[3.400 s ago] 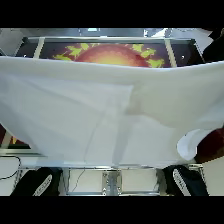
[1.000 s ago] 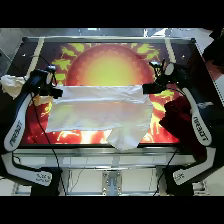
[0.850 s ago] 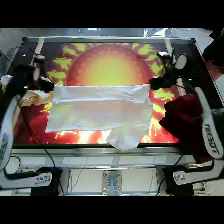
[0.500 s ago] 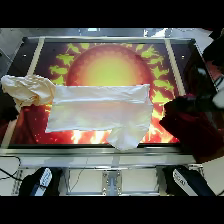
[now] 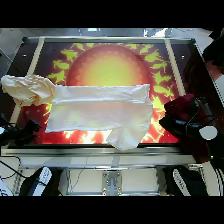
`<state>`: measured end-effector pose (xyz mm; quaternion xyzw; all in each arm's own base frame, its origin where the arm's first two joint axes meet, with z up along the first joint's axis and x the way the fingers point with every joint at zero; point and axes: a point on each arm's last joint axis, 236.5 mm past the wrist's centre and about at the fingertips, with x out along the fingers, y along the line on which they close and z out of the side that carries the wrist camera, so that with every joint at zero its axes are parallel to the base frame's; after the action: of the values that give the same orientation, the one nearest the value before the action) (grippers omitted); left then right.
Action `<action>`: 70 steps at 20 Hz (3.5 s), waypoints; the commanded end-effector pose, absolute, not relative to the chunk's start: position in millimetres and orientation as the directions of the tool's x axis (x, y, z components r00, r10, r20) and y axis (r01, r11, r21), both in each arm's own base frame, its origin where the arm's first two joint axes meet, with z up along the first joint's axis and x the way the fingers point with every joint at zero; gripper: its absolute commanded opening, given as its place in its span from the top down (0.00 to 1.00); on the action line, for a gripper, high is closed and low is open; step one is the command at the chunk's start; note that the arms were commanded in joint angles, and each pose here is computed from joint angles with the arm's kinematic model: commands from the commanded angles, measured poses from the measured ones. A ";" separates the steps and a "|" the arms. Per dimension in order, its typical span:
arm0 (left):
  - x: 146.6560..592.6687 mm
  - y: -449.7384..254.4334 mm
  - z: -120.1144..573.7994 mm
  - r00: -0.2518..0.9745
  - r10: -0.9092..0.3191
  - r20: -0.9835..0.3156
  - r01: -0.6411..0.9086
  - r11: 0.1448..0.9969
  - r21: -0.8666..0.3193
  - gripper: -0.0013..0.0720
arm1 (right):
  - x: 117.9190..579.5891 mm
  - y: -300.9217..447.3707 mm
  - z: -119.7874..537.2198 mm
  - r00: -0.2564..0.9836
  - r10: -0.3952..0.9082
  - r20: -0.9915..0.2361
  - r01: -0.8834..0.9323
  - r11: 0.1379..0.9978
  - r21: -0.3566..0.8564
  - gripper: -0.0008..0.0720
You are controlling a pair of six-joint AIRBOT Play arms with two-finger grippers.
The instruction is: Fold the shirts.
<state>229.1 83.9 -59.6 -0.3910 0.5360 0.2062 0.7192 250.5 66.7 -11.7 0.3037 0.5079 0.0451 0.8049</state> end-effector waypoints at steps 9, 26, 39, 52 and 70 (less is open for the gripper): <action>244.9 38.6 -83.3 0.327 -0.385 -0.863 -0.723 0.486 -0.491 0.33 | 172.5 160.1 -70.2 0.248 0.758 -0.603 0.524 0.418 0.742 0.36; 268.0 45.3 -103.2 0.382 -0.386 -0.840 -0.775 0.361 -0.519 0.33 | 172.1 190.9 -91.8 0.245 0.714 -0.656 0.539 0.462 0.705 0.37; 264.2 38.0 -122.8 0.331 -0.417 -0.847 -0.797 0.357 -0.487 0.90 | 182.6 186.8 -92.1 0.289 0.697 -0.656 0.552 0.439 0.709 0.37; 274.8 54.0 -80.7 0.442 -0.343 -0.829 -0.674 0.483 -0.559 0.96 | 206.2 221.4 -16.7 0.263 0.821 -0.507 0.240 0.453 0.859 0.97; 421.8 38.2 58.3 0.675 -0.101 -0.731 -0.186 0.935 -0.302 0.97 | 351.3 156.5 38.5 0.439 0.476 -0.762 -0.050 0.859 0.509 0.97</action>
<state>378.4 33.4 67.0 -0.2310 0.4192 -0.0015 0.8780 312.7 168.3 60.4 0.2285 0.5110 0.1909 0.8064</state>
